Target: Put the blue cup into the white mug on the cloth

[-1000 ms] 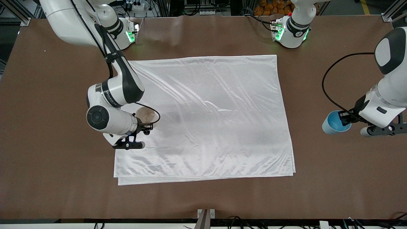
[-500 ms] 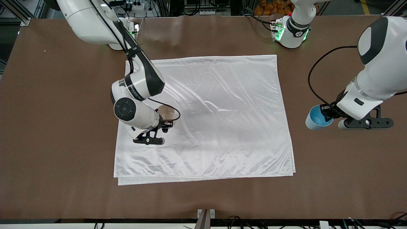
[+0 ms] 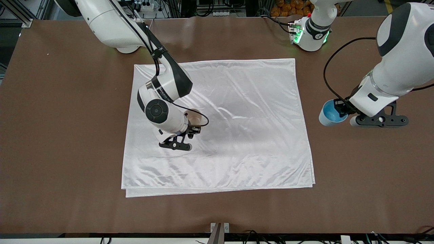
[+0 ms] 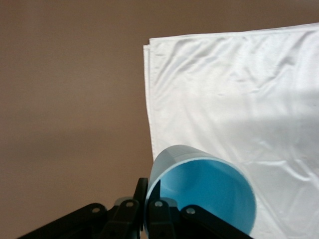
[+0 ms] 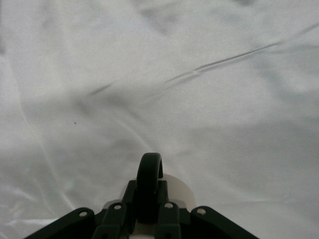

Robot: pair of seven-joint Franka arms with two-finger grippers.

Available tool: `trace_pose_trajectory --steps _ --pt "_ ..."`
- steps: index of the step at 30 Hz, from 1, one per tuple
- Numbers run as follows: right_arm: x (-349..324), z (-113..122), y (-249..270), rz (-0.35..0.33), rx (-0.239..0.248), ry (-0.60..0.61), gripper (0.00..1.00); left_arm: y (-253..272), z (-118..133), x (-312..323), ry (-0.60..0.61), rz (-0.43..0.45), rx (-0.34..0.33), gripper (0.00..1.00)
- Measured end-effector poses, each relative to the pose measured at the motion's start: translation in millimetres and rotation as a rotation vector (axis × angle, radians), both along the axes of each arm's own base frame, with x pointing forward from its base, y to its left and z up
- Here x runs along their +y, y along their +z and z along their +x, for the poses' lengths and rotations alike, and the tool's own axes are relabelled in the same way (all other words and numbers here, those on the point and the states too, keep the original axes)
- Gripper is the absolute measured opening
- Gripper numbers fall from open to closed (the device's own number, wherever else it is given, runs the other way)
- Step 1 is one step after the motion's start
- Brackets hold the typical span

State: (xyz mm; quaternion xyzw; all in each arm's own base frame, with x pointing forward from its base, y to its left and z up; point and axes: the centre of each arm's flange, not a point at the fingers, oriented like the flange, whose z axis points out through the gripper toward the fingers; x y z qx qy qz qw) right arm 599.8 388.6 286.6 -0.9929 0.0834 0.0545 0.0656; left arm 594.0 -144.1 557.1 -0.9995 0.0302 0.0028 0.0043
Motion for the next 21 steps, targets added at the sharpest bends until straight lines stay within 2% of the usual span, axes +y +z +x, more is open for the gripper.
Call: trace_pose_trajectory --steps 8,21 --pt "23 -11 -19 0.003 -0.006 -0.019 0.19 2 -7 -23 -0.005 -0.018 0.006 0.04" --pt "40 -17 -48 0.015 -0.027 -0.063 0.21 2 -15 -43 -0.042 -0.023 0.016 0.04"
